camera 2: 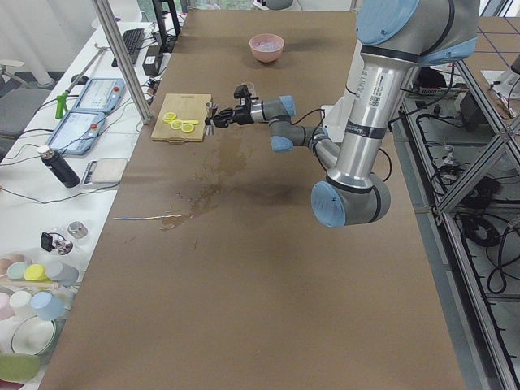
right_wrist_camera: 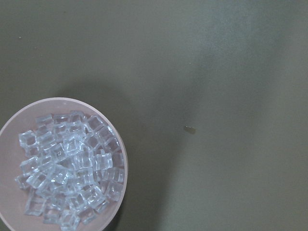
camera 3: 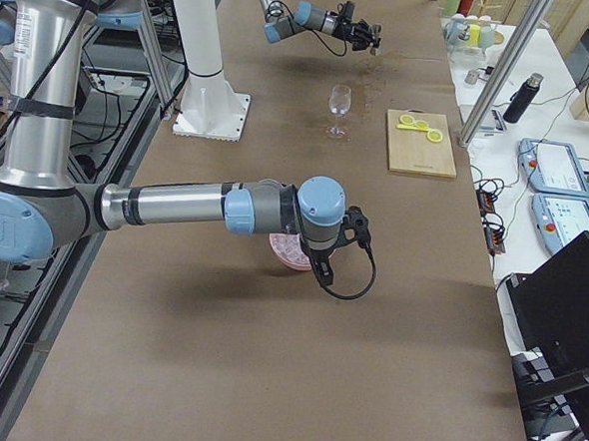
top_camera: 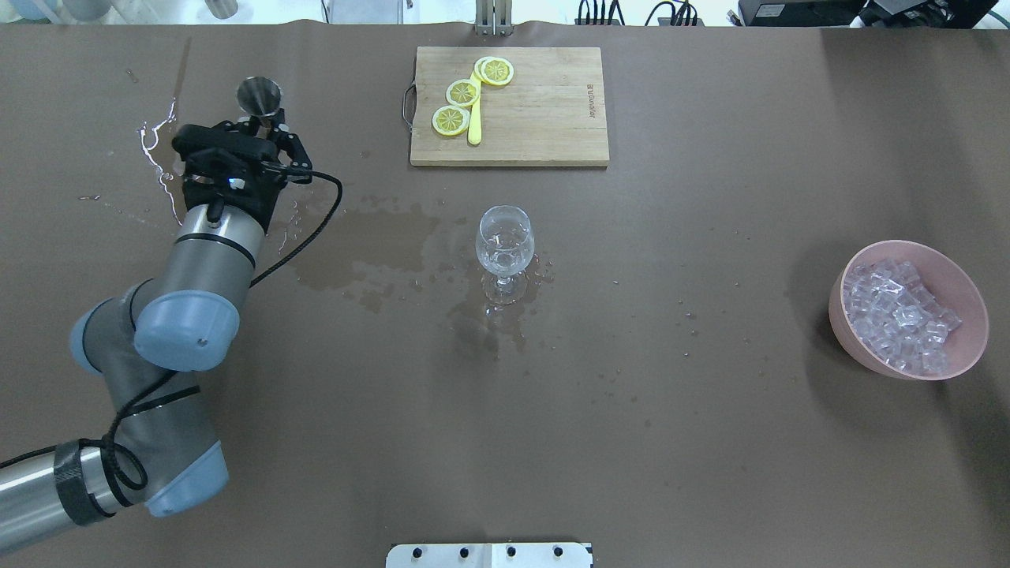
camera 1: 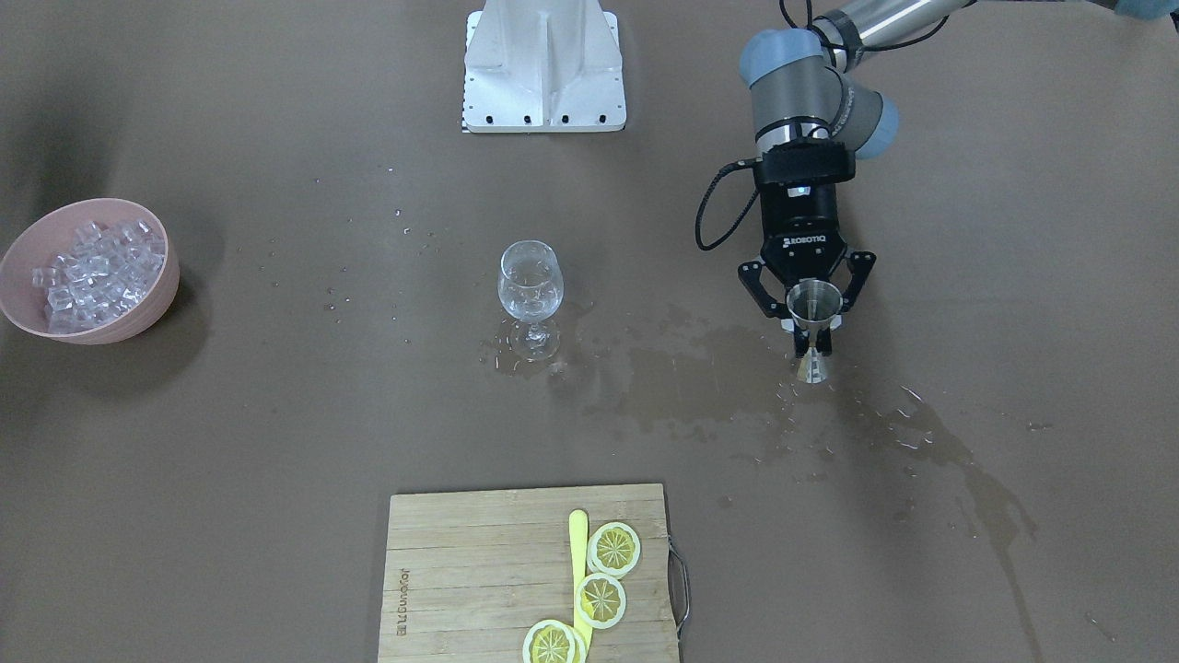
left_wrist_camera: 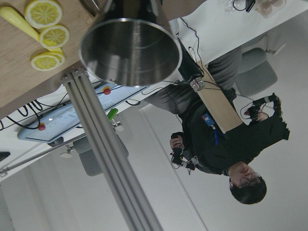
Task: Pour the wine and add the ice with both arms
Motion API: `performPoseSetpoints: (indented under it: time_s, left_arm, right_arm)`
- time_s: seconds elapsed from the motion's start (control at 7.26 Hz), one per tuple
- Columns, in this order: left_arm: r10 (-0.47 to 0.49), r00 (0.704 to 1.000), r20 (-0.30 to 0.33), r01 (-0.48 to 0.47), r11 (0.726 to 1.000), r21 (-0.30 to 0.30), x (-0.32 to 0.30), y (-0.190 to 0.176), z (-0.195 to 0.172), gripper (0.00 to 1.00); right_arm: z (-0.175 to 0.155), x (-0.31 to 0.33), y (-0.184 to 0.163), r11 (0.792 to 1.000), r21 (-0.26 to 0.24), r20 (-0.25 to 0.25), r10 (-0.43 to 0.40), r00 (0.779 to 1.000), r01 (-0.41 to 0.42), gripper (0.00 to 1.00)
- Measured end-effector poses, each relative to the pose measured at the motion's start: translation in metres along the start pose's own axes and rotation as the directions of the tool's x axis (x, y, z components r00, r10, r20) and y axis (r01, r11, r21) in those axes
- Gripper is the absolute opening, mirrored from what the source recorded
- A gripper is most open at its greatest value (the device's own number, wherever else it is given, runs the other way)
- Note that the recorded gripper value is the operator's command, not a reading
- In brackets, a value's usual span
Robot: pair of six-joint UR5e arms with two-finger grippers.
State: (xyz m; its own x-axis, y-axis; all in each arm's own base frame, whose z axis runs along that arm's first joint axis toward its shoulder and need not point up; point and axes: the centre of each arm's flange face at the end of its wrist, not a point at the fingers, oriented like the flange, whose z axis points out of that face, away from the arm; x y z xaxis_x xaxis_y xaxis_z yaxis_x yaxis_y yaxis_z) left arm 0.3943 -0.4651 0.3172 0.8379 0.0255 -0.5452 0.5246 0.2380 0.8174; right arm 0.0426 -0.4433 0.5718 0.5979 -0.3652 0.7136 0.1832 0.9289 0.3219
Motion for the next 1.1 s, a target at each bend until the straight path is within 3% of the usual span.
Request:
performPoseSetpoints:
  time_s: [0.41, 0.69, 1.1]
  left_arm:
    - [-0.204, 0.977, 0.054, 0.21, 0.969, -0.128, -0.087, 0.011, 0.045, 0.0]
    - [-0.22, 0.972, 0.078, 0.232, 0.946, -0.225, -0.133, 0.04, 0.084, 0.0]
    - [-0.197, 0.979, 0.061, 0.206, 0.951, -0.231, -0.187, 0.098, 0.112, 0.0]
  right_arm:
    - [-0.004, -0.003, -0.004, 1.0, 0.005, -0.019, -0.014, 1.0, 0.015, 1.0]
    - [-0.007, -0.006, -0.005, 1.0, 0.01, -0.022, -0.02, 1.0, 0.02, 1.0]
    - [-0.009, -0.008, -0.006, 1.0, 0.014, -0.022, -0.022, 1.0, 0.022, 1.0]
